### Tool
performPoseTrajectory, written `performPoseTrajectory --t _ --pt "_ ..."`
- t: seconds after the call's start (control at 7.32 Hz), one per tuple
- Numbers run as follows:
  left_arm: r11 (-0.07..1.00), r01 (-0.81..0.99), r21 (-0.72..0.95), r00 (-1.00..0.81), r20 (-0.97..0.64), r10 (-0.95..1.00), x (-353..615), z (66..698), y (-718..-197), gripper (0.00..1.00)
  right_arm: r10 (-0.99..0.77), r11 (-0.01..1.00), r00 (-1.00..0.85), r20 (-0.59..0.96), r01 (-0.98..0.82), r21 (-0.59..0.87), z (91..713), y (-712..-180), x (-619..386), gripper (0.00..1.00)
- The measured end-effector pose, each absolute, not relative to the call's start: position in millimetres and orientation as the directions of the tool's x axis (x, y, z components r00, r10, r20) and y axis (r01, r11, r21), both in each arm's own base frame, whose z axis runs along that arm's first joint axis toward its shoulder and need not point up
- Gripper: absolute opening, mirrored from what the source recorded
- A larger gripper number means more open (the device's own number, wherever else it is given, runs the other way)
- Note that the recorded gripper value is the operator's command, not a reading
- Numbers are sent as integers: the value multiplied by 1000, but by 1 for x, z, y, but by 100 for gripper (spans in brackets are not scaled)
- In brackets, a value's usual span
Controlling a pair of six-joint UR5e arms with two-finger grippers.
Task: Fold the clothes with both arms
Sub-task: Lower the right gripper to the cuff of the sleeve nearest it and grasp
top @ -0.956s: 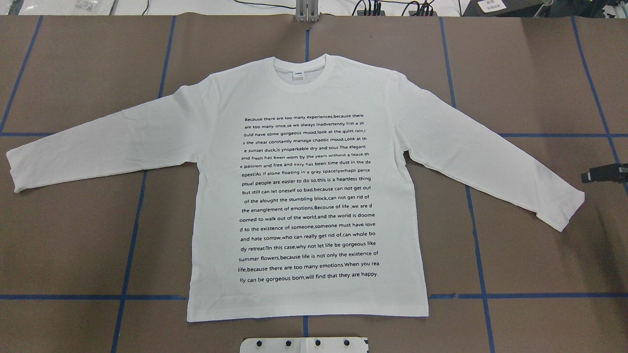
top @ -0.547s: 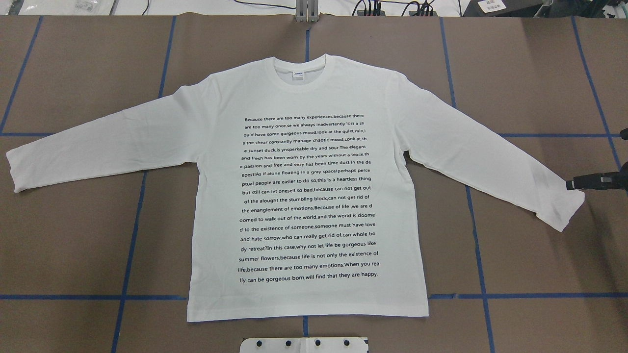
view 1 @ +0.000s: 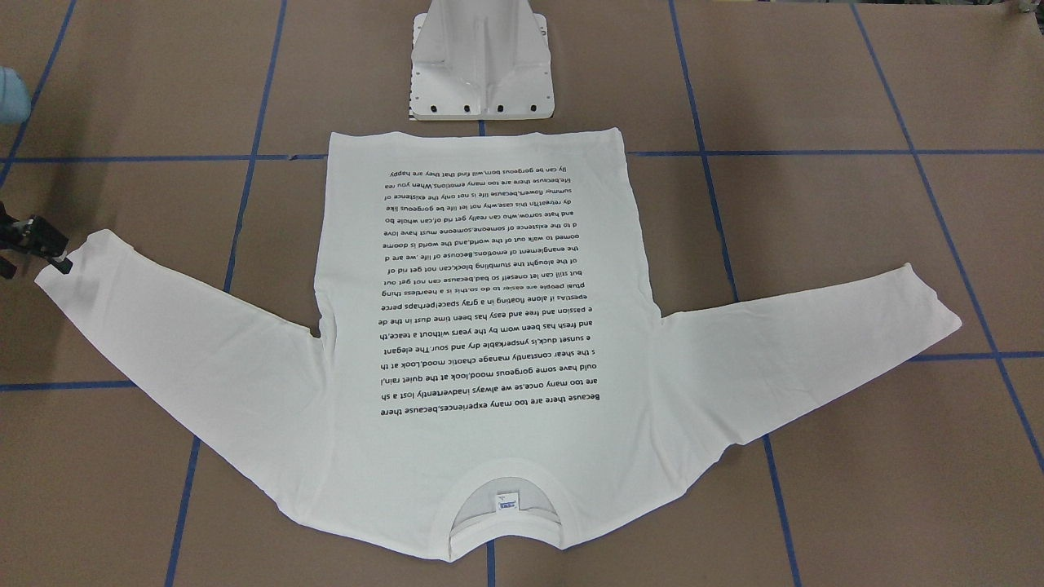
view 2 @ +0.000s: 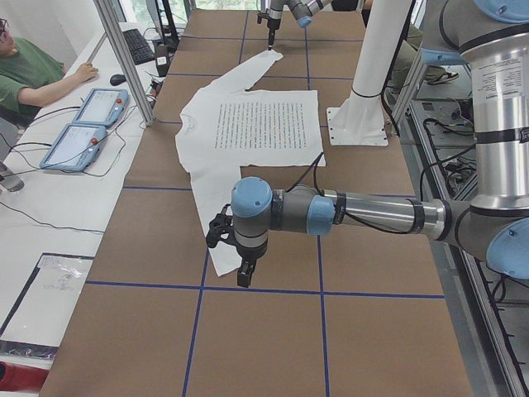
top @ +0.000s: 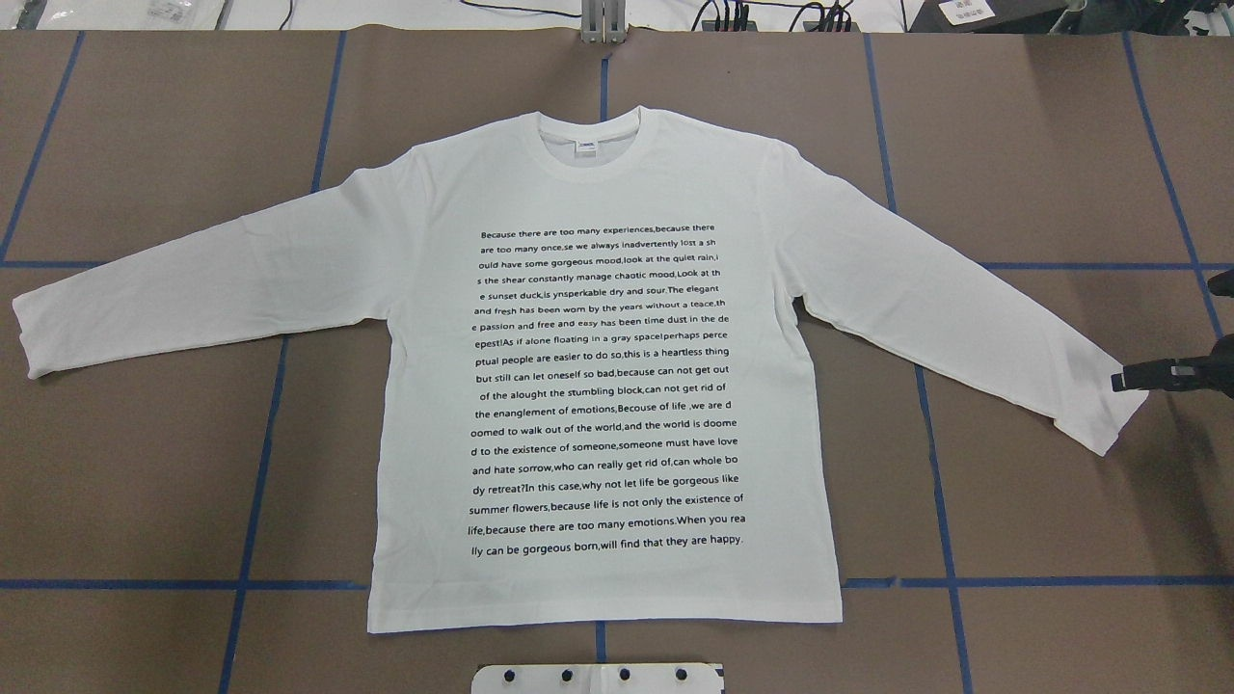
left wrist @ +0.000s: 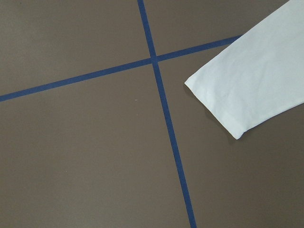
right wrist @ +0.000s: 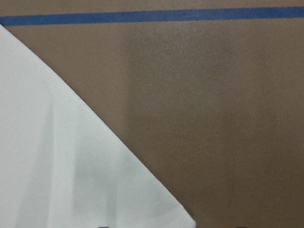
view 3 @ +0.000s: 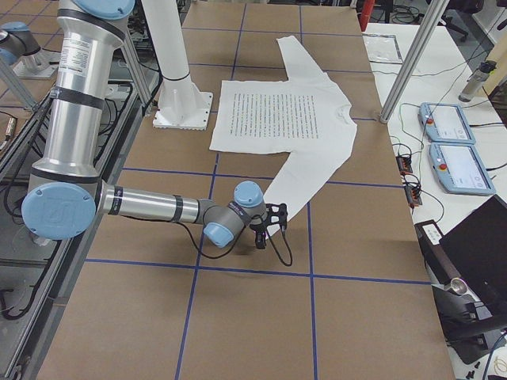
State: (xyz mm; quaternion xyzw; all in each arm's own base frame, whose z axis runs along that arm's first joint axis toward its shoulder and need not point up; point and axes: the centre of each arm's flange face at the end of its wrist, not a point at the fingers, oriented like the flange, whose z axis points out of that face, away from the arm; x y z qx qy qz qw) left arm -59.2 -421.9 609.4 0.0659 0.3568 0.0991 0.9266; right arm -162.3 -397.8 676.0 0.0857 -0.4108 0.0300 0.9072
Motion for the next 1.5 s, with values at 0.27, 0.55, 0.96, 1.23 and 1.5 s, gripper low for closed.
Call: performPoseTrajectory --t 0.27,0.55,0.96,1.23,1.5 --pt "972 -137 192 726 -648 230 -59 610 -422 100 -18 984 662 749 -120 129 677 -397 -164 67" --pt "972 -137 191 726 -648 229 -59 610 -421 100 -24 985 661 750 -113 130 676 -397 -168 50" --pt "972 -137 189 726 -649 228 -59 611 -420 100 -31 985 655 755 -108 135 672 -403 -174 0" --pt "972 -137 189 726 -649 228 -59 611 -420 100 -31 985 649 760 -109 134 669 -402 -171 0" --pt "973 -135 189 726 -649 227 -60 611 -419 100 -26 984 641 767 -120 134 660 -403 -164 0"
